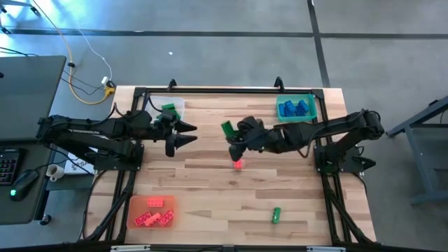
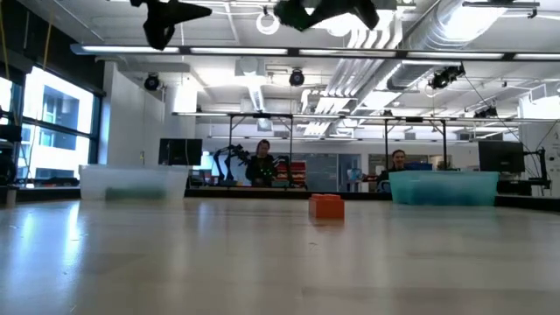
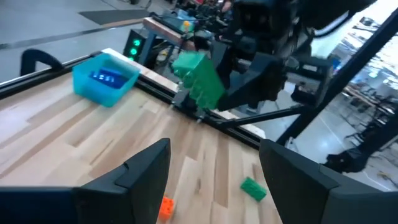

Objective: Sort & place blocks by color
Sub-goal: Put the green game piece into the white bin

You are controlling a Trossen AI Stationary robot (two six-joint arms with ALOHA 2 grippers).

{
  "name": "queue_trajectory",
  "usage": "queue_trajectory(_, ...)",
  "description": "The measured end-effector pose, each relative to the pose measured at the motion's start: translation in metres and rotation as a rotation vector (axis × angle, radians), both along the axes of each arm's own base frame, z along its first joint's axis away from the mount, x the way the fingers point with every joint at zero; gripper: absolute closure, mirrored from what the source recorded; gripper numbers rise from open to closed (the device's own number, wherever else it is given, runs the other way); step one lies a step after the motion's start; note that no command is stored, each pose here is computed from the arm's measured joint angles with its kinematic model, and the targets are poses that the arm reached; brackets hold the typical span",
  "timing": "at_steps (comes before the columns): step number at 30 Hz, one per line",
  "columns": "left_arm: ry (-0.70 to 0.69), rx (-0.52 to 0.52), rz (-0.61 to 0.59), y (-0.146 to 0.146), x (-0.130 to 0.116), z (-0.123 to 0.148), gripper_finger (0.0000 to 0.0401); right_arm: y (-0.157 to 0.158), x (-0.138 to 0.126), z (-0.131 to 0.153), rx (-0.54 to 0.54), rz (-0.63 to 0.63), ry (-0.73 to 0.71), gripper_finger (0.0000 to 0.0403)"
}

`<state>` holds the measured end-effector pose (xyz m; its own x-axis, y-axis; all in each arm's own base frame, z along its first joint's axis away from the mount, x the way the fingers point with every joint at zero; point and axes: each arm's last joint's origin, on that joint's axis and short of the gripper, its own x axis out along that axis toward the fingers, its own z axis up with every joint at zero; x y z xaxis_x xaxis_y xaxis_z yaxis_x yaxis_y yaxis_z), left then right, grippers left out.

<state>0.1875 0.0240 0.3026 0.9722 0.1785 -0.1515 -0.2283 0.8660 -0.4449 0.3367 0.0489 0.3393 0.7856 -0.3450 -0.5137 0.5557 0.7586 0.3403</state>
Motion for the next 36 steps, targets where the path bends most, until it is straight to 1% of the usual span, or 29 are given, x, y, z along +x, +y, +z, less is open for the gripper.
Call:
queue_trajectory(6, -0.026, 0.008, -0.036, -0.001, 0.001, 0.003, 0.0167, -0.003, 0.011, 0.016, -0.067, 0.195, -0.129, 0.0286)
queue_trajectory(10, -0.064, 0.021, -0.033, -0.001, 0.001, 0.006, 0.016, -0.009, 0.016, 0.024, -0.101, 0.26, -0.208, 0.0286)
queue_trajectory(17, -0.235, 0.044, -0.027, -0.001, 0.001, 0.023, 0.0117, -0.024, 0.022, 0.036, -0.137, 0.355, -0.325, 0.0286)
queue_trajectory(21, -0.323, 0.021, -0.005, 0.0, 0.0, 0.031, 0.0106, -0.032, 0.024, 0.044, -0.146, 0.402, -0.412, 0.0286)
queue_trajectory(25, -0.352, 0.018, 0.013, 0.001, 0.003, 0.032, 0.0107, -0.039, 0.026, 0.048, -0.153, 0.413, -0.465, 0.0286)
queue_trajectory(30, -0.349, 0.019, 0.03, 0.006, 0.012, 0.028, 0.0105, -0.048, 0.031, 0.042, -0.166, 0.406, -0.446, 0.0286)
queue_trajectory(36, -0.321, 0.019, 0.013, 0.013, 0.024, 0.02, 0.0106, -0.052, 0.036, 0.037, -0.162, 0.415, -0.436, 0.0286)
